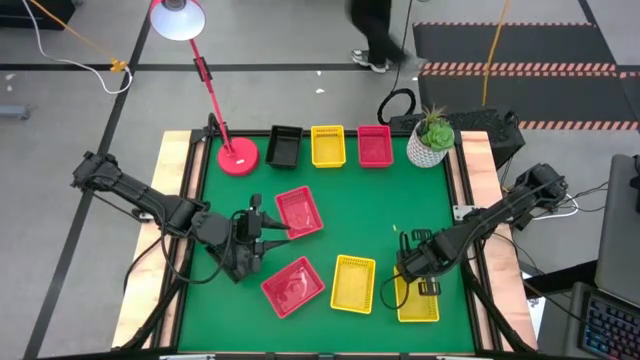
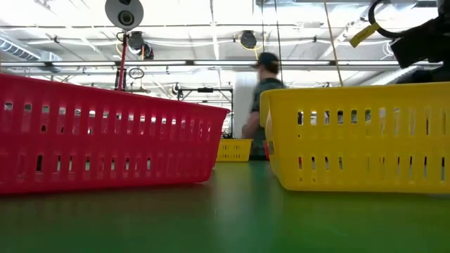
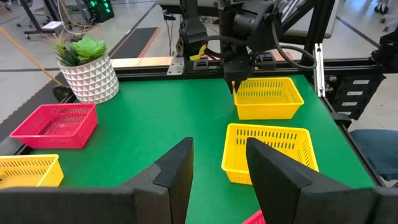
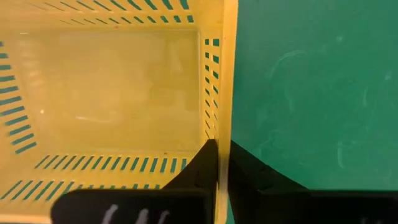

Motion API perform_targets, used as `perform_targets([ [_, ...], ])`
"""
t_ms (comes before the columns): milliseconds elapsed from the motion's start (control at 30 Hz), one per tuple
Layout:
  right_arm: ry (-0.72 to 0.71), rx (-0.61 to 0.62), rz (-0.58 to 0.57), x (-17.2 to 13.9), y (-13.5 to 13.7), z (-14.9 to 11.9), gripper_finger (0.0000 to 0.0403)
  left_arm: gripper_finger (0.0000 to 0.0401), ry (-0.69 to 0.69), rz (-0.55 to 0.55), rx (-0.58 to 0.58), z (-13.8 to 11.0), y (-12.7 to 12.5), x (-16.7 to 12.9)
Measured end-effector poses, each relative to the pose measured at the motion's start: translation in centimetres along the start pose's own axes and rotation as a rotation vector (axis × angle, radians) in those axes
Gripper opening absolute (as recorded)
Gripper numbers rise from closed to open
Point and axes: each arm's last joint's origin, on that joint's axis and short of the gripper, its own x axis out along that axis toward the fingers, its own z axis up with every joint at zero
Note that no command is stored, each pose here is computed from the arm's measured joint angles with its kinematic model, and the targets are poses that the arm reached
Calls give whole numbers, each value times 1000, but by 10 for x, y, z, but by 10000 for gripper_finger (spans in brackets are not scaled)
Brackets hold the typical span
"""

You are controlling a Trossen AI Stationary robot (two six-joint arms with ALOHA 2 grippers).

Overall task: Stack baskets by color
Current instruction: Stack the bottom right yellow bin on the top yellow bin

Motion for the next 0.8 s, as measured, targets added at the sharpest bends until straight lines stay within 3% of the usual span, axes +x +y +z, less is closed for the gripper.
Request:
perform_targets([
  [633, -104, 310, 172, -44, -27, -6, 13, 152, -42, -3, -15, 4, 0, 0],
  [800, -134, 331, 188, -67, -31, 0, 13, 152, -42, -3, -15, 4, 0, 0],
])
